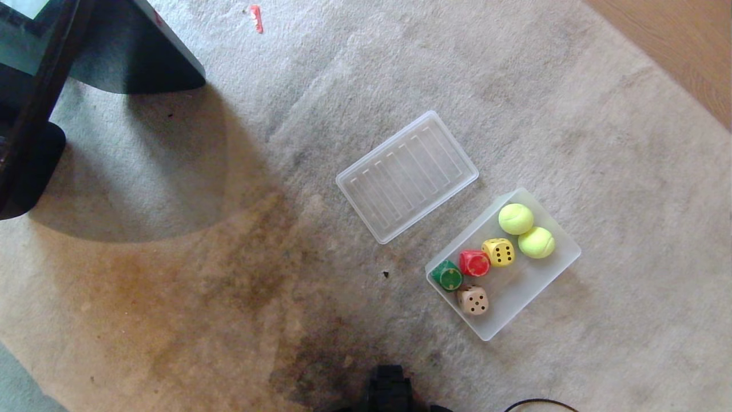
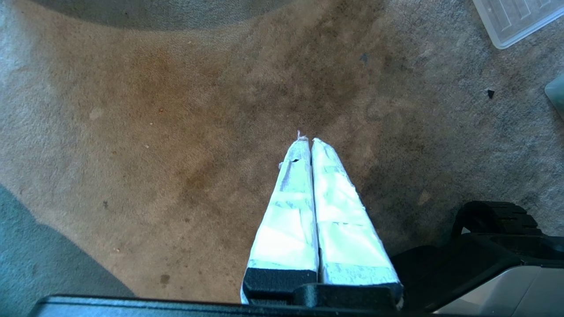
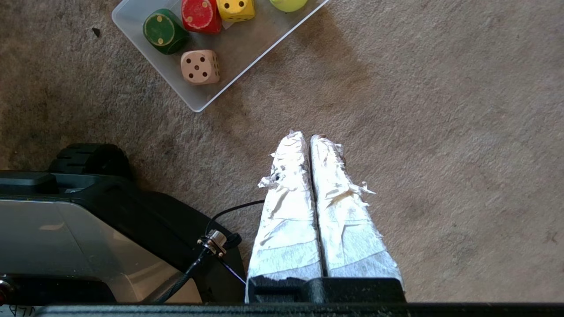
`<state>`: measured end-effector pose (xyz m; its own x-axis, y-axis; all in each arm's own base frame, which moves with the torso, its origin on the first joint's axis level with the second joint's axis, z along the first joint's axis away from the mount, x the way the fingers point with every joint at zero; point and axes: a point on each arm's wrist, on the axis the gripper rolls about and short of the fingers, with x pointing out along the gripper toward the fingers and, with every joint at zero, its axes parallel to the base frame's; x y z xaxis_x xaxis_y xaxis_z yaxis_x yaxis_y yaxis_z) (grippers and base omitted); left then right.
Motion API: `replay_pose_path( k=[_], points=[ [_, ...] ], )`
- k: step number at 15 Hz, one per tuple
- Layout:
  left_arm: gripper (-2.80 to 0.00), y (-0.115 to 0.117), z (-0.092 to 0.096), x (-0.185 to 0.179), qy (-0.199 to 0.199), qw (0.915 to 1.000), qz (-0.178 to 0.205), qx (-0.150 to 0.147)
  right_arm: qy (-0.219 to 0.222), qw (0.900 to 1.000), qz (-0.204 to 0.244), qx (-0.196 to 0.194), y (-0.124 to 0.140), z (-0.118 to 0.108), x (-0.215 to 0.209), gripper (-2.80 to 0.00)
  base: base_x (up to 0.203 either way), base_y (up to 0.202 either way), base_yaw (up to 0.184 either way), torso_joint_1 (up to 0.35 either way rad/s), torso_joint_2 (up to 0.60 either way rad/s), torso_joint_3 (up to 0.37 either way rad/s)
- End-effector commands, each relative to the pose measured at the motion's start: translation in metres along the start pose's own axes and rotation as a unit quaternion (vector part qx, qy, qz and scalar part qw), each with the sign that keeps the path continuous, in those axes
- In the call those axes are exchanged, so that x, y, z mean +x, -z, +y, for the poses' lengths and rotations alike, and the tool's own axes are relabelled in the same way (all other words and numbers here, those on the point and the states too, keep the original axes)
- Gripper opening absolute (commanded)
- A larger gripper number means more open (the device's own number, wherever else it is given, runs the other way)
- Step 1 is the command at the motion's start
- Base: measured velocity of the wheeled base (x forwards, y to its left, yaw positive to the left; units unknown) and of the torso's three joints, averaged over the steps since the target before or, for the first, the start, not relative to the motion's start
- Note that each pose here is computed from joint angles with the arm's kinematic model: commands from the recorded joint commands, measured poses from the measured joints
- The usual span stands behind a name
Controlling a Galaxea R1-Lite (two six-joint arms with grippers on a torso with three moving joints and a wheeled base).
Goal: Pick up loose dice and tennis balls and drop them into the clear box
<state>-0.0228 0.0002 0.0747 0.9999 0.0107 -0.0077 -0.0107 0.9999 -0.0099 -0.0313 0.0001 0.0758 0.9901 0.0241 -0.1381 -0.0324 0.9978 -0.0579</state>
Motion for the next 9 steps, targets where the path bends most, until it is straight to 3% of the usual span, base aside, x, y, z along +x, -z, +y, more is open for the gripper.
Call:
replay_pose_path(
  k=[1,5,9],
  points=[
    [-2.80,0.0000,0.0000,0.0000,0.000,1.0000,0.000,0.000,-0.001,1.000,0.003,0.000,0.0001,0.0000,0.0002,-2.80,0.000,0.000,0.000,0.000,0.00,0.000],
    [-2.80,0.0000,0.0000,0.0000,0.000,1.0000,0.000,0.000,0.000,1.000,0.003,0.000,0.0001,0.0000,0.0002,-2.80,0.000,0.000,0.000,0.000,0.00,0.010],
    [-2.80,0.0004,0.0000,0.0001,0.000,1.0000,0.001,-0.001,-0.001,1.000,0.003,0.000,0.0001,0.0000,0.0002,-2.80,0.000,0.000,0.000,0.002,0.00,0.176]
  ],
)
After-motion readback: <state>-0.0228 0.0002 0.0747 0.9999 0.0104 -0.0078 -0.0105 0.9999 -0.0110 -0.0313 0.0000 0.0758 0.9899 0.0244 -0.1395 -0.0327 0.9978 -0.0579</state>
